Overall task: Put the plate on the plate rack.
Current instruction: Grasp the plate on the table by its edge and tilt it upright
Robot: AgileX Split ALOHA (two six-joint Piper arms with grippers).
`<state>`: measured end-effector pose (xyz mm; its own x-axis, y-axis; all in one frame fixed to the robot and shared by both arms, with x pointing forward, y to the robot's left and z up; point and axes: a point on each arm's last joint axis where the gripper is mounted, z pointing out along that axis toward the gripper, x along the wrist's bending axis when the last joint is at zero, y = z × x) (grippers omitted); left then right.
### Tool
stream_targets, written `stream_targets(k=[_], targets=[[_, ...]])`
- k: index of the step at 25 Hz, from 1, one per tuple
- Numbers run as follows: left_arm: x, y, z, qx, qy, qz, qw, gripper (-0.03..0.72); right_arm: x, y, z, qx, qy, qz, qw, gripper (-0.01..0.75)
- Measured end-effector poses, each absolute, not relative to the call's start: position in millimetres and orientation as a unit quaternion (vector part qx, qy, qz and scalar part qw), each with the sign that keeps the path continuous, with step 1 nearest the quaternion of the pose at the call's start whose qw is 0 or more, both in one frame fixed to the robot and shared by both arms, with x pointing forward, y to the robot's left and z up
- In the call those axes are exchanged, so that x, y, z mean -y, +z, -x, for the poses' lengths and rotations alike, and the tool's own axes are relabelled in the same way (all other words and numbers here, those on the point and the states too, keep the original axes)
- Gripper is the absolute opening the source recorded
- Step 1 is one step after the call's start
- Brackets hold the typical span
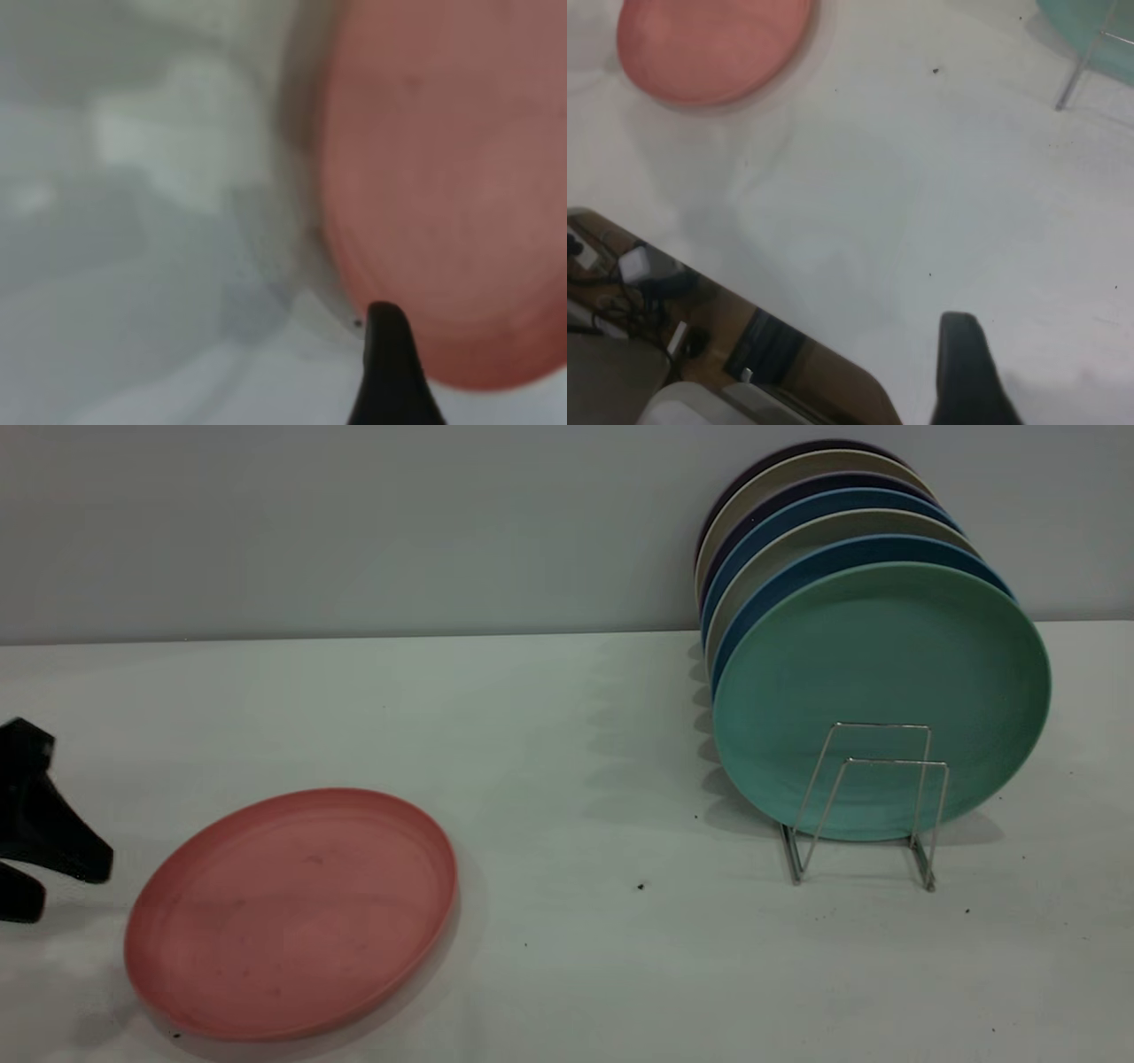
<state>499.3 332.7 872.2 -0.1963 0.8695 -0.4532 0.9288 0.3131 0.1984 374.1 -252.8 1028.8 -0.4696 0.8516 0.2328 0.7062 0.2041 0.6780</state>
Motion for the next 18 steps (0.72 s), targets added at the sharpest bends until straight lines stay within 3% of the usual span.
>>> stream_targets(k=[18], targets=[[-340.0,869.1,-500.2,-0.770,-0.056,-0.578,0.264,0.516,252.9,1029.1,-374.7,-0.768,0.379,-0.507,0.099,0.475]])
